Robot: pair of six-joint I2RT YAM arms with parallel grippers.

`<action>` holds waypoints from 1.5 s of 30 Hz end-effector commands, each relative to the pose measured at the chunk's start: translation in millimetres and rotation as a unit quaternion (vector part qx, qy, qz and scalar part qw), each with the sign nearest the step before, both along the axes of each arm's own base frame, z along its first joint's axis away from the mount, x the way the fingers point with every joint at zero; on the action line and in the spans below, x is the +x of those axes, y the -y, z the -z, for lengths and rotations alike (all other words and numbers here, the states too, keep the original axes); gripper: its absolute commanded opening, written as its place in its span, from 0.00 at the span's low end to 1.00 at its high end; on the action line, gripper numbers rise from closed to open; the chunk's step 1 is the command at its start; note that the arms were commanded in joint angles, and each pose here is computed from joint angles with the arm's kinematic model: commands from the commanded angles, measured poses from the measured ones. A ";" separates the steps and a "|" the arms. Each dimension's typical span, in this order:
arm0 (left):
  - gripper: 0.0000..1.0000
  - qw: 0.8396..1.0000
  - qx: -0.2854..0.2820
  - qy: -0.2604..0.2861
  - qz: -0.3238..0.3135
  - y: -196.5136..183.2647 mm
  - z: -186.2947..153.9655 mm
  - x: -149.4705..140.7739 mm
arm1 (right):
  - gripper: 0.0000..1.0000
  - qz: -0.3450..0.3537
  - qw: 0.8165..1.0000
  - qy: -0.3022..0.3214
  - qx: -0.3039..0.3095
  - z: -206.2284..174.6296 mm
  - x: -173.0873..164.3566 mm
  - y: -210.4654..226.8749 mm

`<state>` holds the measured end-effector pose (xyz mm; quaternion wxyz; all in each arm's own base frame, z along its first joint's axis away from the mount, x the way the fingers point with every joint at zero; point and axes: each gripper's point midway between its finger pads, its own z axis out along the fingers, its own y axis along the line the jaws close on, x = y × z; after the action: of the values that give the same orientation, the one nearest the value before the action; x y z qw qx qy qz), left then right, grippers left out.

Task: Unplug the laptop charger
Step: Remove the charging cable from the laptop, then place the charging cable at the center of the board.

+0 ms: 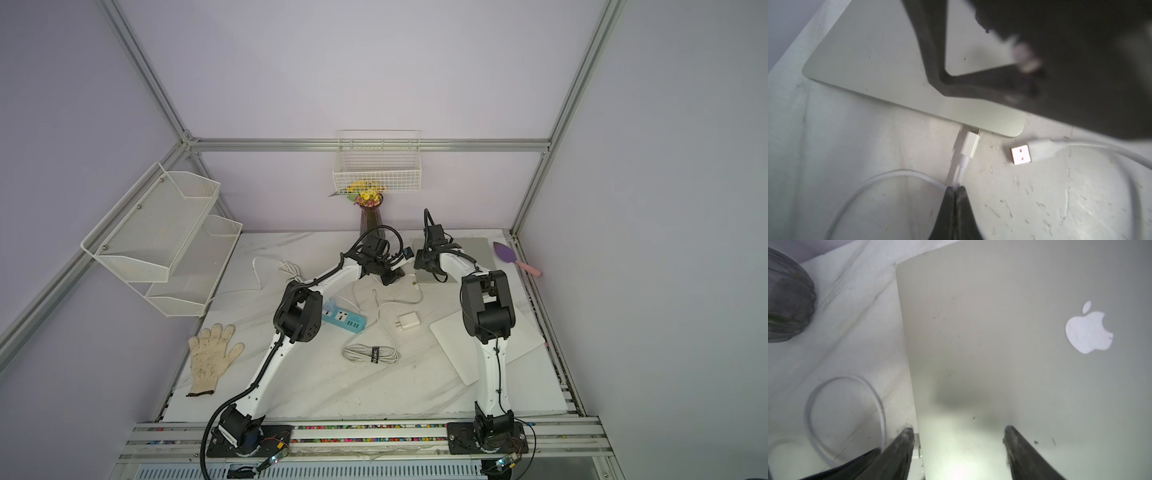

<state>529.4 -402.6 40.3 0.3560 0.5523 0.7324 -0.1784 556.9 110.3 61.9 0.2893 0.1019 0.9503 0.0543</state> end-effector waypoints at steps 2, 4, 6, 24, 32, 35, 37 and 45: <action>0.00 0.999 0.000 0.046 0.022 6.4 -29.3 -1.9 | 0.74 -0.028 0.996 -0.053 -0.071 20.2 -8.6 -24.3; 0.00 0.999 -0.003 0.045 0.027 6.2 -30.5 -4.7 | 0.76 -0.029 0.996 -0.051 -0.067 25.6 -1.5 -28.1; 0.00 0.998 -0.007 0.044 0.033 7.2 -30.1 -8.5 | 0.76 -0.038 0.996 -0.053 -0.062 29.6 4.0 -33.6; 0.00 0.997 0.040 0.069 0.002 -25.9 -49.1 -7.4 | 0.76 -0.029 0.998 -0.051 -0.025 27.3 0.8 -28.3; 0.00 0.996 0.042 0.077 -0.023 -43.3 -59.8 1.3 | 0.76 -0.014 1.000 0.012 0.024 -9.5 1.2 -23.1; 0.24 0.995 0.041 0.083 -0.026 -43.5 -63.9 3.4 | 0.76 -0.015 0.998 0.052 0.033 -35.8 0.5 -22.2; 0.63 0.995 0.037 0.084 -0.023 -42.5 -67.8 3.4 | 0.76 -0.025 0.995 0.084 0.040 -56.7 -1.8 -23.4; 0.99 0.988 -0.021 0.122 -0.092 -48.7 -148.8 16.7 | 0.76 -0.073 0.968 0.224 0.090 -157.4 -19.6 -35.0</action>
<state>530.6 -352.1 73.3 0.3638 0.5357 0.7556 -0.0986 530.8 134.6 162.9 0.4038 0.0656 0.9023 0.1362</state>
